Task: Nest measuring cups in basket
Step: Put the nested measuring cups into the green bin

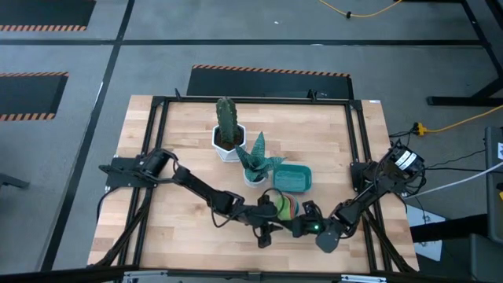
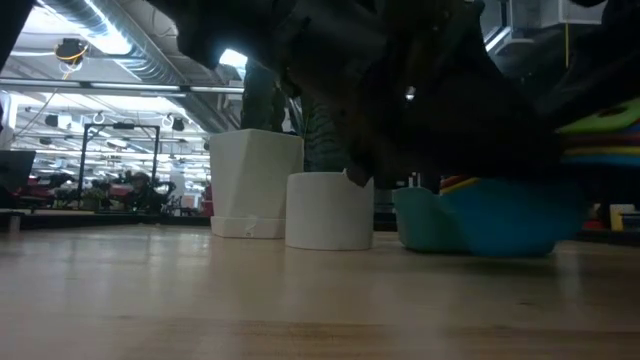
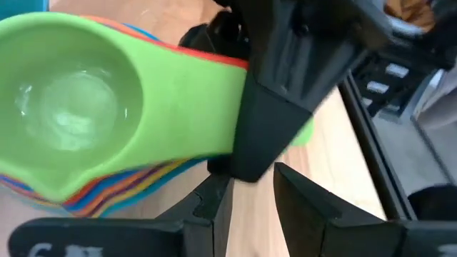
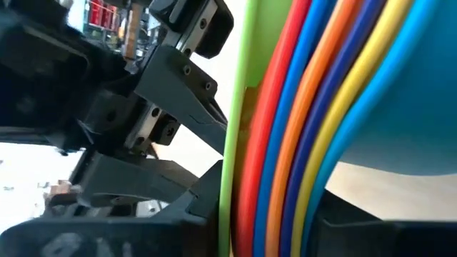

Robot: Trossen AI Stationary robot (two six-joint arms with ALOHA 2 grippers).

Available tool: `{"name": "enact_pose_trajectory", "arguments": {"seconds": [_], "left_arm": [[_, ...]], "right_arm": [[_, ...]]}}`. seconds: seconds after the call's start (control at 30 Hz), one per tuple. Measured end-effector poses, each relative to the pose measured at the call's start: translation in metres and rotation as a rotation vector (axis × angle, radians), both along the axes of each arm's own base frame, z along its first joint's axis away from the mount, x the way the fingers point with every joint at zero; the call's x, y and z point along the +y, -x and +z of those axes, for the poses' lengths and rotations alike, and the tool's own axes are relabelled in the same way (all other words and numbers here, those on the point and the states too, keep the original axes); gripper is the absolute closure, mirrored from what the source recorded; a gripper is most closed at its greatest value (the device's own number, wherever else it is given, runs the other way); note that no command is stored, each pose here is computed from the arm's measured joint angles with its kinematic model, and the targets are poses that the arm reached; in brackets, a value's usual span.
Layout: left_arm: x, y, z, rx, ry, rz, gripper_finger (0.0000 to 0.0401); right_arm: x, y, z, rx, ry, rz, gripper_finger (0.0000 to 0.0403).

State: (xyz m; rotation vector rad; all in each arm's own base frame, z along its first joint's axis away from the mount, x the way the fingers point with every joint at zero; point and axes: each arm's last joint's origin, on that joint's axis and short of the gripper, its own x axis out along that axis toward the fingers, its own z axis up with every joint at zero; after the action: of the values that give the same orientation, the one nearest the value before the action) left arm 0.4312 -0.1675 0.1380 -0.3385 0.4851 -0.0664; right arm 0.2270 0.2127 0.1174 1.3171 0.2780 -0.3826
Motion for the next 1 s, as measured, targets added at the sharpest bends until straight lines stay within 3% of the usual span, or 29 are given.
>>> {"name": "enact_pose_trajectory", "arguments": {"seconds": [0.33, 0.6, 0.73, 0.93, 1.0], "left_arm": [[-0.019, 0.014, 0.038, -0.089, -0.053, -0.096, 0.0304], [-0.024, 0.022, 0.066, -0.149, -0.087, -0.146, 0.0305], [-0.022, 0.023, 0.065, -0.140, -0.104, -0.158, 0.0305], [-0.020, 0.022, 0.066, -0.134, -0.107, -0.154, 0.0305], [-0.019, 0.022, 0.066, -0.139, -0.105, -0.152, 0.0305]], "right_arm": [[0.010, 0.013, 0.023, -0.091, -0.042, -0.017, 0.0301], [0.002, 0.019, 0.052, -0.128, 0.027, -0.018, 0.0301], [-0.009, 0.021, 0.059, -0.107, 0.114, -0.040, 0.0301], [-0.036, 0.027, 0.040, -0.062, 0.141, -0.065, 0.0301], [-0.047, 0.032, 0.026, -0.062, 0.087, -0.084, 0.0301]]}}
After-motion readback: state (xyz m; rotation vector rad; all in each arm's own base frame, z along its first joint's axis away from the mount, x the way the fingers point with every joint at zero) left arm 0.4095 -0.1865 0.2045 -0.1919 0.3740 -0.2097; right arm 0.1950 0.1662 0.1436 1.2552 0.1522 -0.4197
